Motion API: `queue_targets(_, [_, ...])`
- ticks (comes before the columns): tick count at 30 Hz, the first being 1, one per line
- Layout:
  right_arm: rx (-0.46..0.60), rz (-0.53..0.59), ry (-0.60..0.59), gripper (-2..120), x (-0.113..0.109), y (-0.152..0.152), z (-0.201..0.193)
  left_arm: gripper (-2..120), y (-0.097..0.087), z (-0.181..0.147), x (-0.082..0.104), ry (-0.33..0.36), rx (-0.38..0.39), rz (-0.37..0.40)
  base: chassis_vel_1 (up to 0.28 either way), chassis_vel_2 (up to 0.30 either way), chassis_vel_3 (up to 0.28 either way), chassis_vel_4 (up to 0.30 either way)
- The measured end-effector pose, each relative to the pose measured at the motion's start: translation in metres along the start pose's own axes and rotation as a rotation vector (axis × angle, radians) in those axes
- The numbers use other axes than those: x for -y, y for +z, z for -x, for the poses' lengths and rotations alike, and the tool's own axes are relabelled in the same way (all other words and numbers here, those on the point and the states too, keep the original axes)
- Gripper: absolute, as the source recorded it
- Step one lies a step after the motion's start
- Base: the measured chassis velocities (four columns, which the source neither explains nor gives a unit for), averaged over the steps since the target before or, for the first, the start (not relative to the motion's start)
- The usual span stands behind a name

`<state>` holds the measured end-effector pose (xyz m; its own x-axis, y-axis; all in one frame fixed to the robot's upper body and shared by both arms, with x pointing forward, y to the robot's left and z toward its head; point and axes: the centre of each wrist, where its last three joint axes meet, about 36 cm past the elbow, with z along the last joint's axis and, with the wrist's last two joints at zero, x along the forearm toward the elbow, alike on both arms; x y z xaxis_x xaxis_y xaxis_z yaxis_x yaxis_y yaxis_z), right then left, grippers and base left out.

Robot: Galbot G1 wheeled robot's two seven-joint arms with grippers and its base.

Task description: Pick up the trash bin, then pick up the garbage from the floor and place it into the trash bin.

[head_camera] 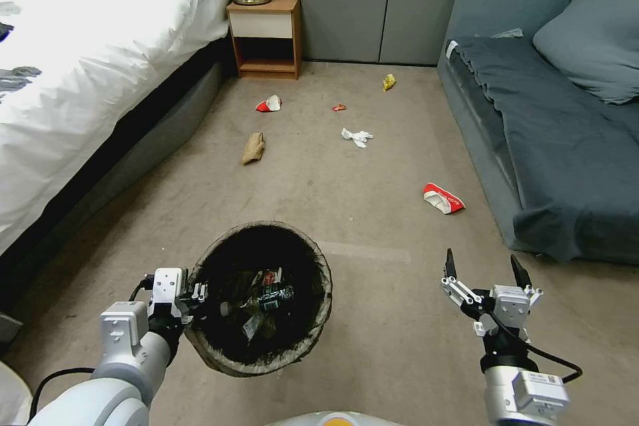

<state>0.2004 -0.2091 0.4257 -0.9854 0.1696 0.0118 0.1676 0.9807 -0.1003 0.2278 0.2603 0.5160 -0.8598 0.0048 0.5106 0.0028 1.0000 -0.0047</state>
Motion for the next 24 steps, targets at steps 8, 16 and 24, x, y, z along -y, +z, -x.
queue_targets(8, [-0.002, -0.005, -0.001, 100, -0.0015, 0.0005, -0.0009, 1, -0.0004, 0.0002, -0.0001, 0.002, 0.002, 0.001, -0.171, 0.179, 0.177, -0.161])
queue_targets(16, [-0.003, -0.006, -0.003, 100, -0.002, 0.0007, -0.0013, 1, -0.0004, 0.0002, -0.0001, 0.002, 0.002, 0.0, -0.231, 0.23, 0.232, -0.222])
queue_targets(24, [-0.004, -0.006, -0.005, 100, -0.0034, 0.0011, -0.0017, 1, -0.0001, 0.0, -0.0003, 0.002, 0.0, 0.0, -0.208, 0.211, 0.214, -0.208])
